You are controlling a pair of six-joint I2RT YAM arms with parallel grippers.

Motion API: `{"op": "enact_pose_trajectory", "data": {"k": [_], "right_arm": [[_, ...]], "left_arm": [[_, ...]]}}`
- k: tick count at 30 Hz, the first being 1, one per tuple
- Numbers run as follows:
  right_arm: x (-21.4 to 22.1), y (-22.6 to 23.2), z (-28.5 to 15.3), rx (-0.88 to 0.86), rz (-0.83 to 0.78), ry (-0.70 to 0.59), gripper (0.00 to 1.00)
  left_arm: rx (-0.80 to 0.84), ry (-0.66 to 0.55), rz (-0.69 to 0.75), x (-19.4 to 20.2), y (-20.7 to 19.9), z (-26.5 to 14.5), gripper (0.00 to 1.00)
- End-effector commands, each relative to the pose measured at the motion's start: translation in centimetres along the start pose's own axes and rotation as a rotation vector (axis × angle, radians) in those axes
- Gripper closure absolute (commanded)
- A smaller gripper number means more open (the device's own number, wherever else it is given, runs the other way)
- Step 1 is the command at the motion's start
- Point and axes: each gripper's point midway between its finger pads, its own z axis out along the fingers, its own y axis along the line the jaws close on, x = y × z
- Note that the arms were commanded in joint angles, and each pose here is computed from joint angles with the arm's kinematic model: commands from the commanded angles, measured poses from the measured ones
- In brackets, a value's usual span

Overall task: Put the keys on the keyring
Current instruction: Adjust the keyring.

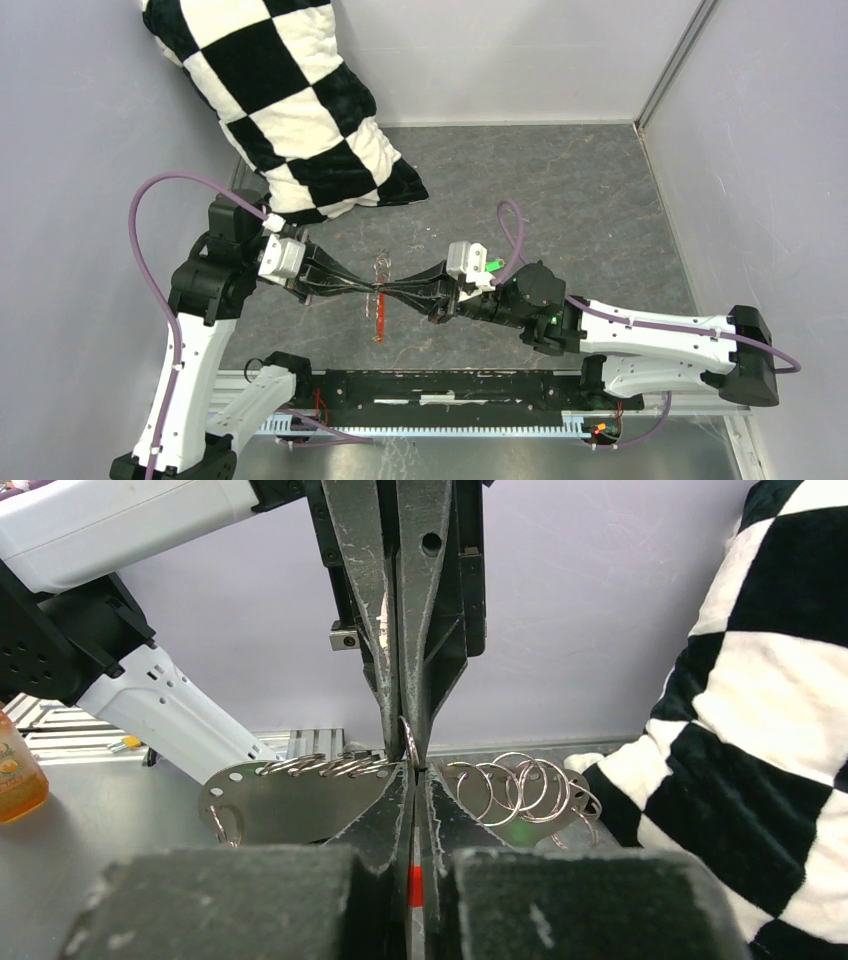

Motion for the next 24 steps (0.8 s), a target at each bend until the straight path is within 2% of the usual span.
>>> {"op": "enact_pose_trajectory", "data": {"k": [1,5,6,8,12,19,24], "right_arm": [[-3.3,0.0,0.9,-0.010,0.001,-0.074,0.99],[-2.5,-0.2,1.2,-0.006,-0.001,-0.001,1.00],[-2.2,-0.3,1.2,-0.001,-0.003,0.022,0.99],[-1.5,-0.6,1.0,0.009,-0.025,0.079,0.99],[0.5,-1.2,0.5,0.022,-0.073,0.235,0.99],[2.6,-2.0,-0.5,0.020,-0.141,0.463,0.99],[2.4,-2.2,-0.5,0.008,-0.165,0.526,0.99]], "left_arm": [[0.054,-0.051,0.065,-0.6,-1.1,0.2,0.98],[0.010,-0.004,0.070,0.8,-0.4,0.1,0.96],[-0.001,0.007,0.072,1.1,-0.2,0.1,0.94],[-0.022,0.028,0.071,1.5,0.0,-0.1,0.82],[-0.060,0.061,0.076,1.7,0.5,-0.3,0.70],[-0.133,0.097,0.131,0.8,1.3,-0.7,0.68],[-0.127,0.091,0.115,0.9,1.2,-0.6,0.70]]}}
